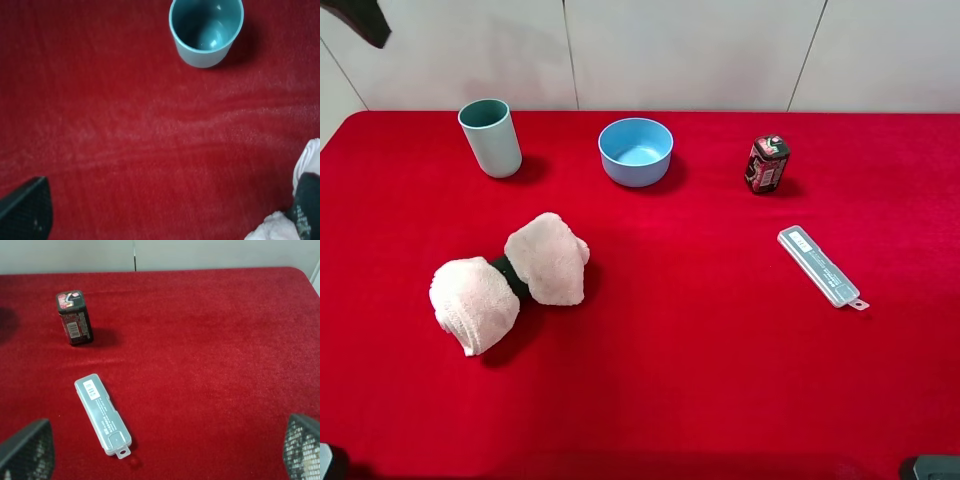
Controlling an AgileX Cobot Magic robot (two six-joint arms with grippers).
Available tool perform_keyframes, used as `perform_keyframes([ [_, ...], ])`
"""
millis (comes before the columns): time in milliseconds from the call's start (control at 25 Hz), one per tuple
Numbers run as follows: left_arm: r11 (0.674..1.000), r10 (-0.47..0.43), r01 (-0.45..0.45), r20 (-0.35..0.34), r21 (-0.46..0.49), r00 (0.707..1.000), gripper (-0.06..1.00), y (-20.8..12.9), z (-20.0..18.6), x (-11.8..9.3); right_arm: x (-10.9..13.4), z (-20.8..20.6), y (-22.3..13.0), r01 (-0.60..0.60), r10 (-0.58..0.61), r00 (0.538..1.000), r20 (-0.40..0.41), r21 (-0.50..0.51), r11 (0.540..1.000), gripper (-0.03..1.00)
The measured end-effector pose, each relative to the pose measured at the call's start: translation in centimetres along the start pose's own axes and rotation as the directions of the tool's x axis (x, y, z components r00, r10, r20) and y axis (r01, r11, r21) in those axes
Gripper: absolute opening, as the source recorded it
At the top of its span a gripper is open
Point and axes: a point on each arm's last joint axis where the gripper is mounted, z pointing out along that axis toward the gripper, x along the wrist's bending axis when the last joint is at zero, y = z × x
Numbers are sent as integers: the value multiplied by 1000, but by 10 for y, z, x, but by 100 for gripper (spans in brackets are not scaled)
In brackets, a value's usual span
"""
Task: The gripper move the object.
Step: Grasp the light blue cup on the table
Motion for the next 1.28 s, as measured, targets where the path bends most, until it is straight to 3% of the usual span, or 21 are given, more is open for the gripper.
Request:
perform_keyframes([
  [400,991,41,-53,102,125,994,94,19,66,-10,0,0,0,0,0,1000,0,0,1000,69],
  [1280,980,93,-113,124,163,988,93,50,136,-13,0,0,0,0,0,1000,0,0,1000,69],
])
